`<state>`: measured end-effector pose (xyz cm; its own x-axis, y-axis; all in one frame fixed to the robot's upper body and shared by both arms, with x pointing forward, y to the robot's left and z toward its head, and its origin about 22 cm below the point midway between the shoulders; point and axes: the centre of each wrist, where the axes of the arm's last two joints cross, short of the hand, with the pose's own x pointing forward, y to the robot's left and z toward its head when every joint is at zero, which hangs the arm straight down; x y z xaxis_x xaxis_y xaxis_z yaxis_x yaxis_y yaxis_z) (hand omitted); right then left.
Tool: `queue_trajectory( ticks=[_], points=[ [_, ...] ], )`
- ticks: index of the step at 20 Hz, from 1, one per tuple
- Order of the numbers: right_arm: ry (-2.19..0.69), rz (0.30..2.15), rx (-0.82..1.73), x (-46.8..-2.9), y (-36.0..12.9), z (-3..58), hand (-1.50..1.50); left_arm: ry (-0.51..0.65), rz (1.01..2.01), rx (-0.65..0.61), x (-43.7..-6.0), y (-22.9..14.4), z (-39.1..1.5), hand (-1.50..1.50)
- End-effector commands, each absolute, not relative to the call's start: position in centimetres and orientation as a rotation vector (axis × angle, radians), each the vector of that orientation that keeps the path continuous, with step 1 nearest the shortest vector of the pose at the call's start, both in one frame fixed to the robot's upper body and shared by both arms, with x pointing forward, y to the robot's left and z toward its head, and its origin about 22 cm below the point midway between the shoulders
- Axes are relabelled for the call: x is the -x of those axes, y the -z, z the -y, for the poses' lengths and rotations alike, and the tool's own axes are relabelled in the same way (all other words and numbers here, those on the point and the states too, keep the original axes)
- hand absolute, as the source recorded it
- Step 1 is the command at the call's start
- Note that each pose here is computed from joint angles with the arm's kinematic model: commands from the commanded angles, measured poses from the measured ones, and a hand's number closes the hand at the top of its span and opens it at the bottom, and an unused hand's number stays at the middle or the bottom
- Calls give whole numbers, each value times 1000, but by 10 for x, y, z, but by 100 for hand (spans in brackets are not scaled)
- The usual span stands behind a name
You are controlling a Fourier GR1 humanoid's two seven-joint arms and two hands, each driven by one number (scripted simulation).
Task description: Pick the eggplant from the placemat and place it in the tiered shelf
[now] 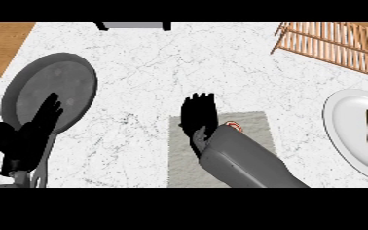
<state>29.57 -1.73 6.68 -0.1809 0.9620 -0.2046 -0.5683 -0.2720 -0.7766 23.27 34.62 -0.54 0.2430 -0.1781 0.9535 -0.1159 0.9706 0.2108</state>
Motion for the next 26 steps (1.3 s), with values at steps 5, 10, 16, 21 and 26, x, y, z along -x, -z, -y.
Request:
queue_trajectory(
  ticks=[5, 10, 16, 21, 26],
  points=[
    [-1687, 591, 911, -298, -67, 54, -150, 35, 1333, -257, -225, 4, -342, 0],
    [-1680, 578, 924, -288, -29, 25, -150, 49, 1345, -265, -234, -12, -342, 0],
    [-1651, 541, 878, -294, -15, 45, 150, 27, 1319, -257, -234, 1, -332, 0],
    [-1726, 570, 875, -298, -15, 38, 150, 39, 1335, -256, -244, -8, -351, 0],
    [-1745, 623, 932, -282, -16, 38, 150, 32, 1325, -258, -252, -7, -359, 0]
  ],
)
